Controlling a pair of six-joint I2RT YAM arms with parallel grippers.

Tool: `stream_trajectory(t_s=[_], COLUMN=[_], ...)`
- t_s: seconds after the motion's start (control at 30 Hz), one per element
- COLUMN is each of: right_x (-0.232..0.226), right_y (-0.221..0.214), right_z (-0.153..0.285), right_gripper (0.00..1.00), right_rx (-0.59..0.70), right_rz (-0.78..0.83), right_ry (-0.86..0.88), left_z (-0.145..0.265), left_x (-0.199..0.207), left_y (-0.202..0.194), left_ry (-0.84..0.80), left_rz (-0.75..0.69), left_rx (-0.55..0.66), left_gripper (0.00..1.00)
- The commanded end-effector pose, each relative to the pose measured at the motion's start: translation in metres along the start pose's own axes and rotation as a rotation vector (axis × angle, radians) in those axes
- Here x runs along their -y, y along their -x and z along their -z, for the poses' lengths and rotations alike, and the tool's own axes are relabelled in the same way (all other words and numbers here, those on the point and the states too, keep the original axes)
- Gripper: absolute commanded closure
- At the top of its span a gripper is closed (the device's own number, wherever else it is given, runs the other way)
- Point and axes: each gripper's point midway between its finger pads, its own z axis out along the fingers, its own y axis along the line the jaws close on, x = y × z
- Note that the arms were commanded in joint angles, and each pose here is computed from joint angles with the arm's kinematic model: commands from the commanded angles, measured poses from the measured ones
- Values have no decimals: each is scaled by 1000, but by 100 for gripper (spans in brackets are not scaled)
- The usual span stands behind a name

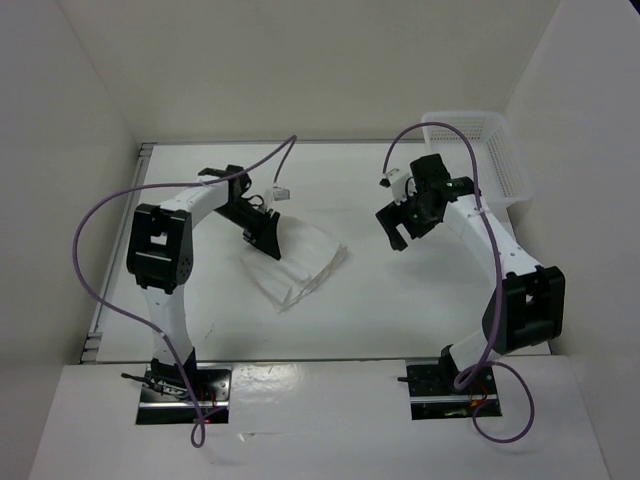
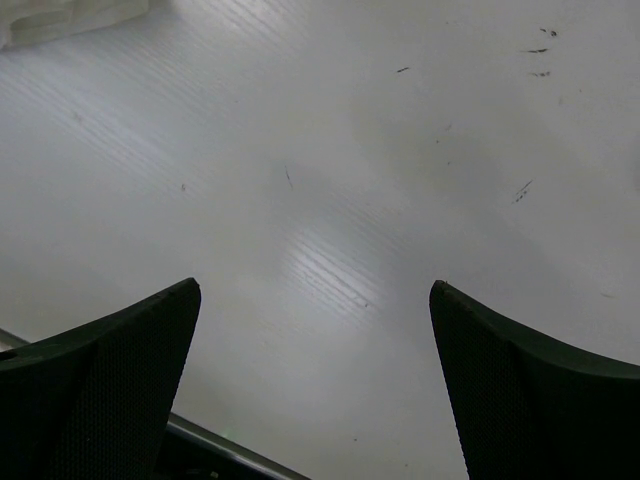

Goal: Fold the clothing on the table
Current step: Fold the skirt

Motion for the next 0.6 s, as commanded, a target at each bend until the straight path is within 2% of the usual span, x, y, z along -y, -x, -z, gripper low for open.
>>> stream_trajectory(t_s=[0.0,0.17,0.33,0.47,0.57], right_x=[5,4,4,4,5], right_y=[11,13,13,20,20], right_z=[2,-1,-8,-5,-5], right_gripper=[1,1,1,1,1], right_rx=[55,50,42,62,62], right_rz=[-24,-25,-27,-24,-14], right_ry=[-24,-12,1,5,4], left_z=[-14,-30,-24,-8,17], left_x=[10,-10,-30,-28,-11], left_y=[2,-48,-71,-66,-30], left_ry=[-90,-64,37,63,102], left_rz=[-50,36,53,35,-50], left_rx=[-20,-122,-183,-178,-108], left_gripper=[48,48,48,50,50])
